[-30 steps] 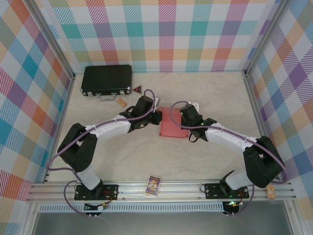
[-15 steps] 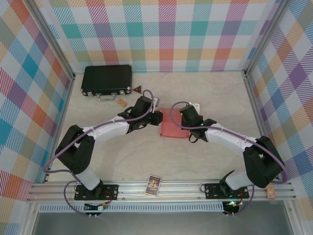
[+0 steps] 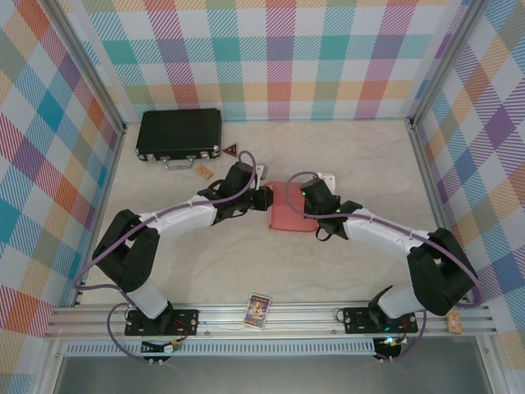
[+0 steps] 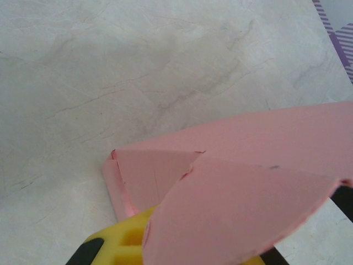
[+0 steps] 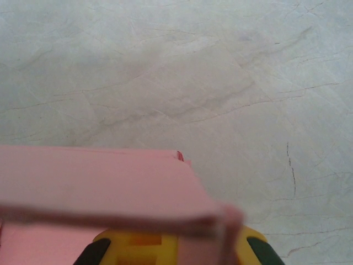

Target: Fold the paper box

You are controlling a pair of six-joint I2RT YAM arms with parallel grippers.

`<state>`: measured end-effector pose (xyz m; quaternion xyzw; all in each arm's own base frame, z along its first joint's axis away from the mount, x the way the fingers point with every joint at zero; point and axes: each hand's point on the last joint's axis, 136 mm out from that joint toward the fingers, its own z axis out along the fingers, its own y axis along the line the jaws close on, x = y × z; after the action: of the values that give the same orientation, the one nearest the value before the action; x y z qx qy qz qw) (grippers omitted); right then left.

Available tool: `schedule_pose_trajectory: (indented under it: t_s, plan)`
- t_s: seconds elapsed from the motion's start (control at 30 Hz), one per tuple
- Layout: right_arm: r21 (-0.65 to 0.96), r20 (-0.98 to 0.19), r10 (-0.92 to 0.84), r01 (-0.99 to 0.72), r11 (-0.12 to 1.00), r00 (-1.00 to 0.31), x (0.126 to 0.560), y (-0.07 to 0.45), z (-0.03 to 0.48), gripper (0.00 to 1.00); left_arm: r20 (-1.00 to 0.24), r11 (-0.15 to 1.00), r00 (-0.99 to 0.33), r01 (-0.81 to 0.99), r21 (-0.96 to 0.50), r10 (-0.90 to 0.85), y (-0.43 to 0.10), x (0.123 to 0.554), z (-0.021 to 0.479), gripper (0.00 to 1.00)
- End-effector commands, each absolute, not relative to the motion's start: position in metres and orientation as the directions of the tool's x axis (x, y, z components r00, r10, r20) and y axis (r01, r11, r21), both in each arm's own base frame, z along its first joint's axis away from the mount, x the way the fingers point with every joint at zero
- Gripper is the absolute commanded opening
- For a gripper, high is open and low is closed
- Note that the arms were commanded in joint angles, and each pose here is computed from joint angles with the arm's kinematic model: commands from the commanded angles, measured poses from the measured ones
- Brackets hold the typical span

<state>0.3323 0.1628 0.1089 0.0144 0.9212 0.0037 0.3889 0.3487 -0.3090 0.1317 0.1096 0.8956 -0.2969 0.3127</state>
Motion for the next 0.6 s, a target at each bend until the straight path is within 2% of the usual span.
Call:
schedule_pose_trajectory:
  t_s: [0.0, 0.4, 0.57]
  plan:
    - [0.032, -0.719, 0.046, 0.033, 0.999, -0.693, 0.328, 0.164, 0.108, 0.01, -0.610, 0.761, -0.793, 0.395, -0.514, 0.000, -0.322, 0.341, 0.132, 0.08]
    - [0.034, -0.718, 0.054, 0.042, 0.999, -0.694, 0.323, 0.163, 0.103, 0.01, -0.601, 0.746, -0.799, 0.391, -0.539, -0.015, -0.323, 0.338, 0.126, 0.00]
    - [0.032, -0.718, 0.053, 0.044, 0.999, -0.694, 0.319, 0.161, 0.101, 0.01, -0.586, 0.744, -0.810, 0.391, -0.542, -0.001, -0.325, 0.333, 0.118, 0.00]
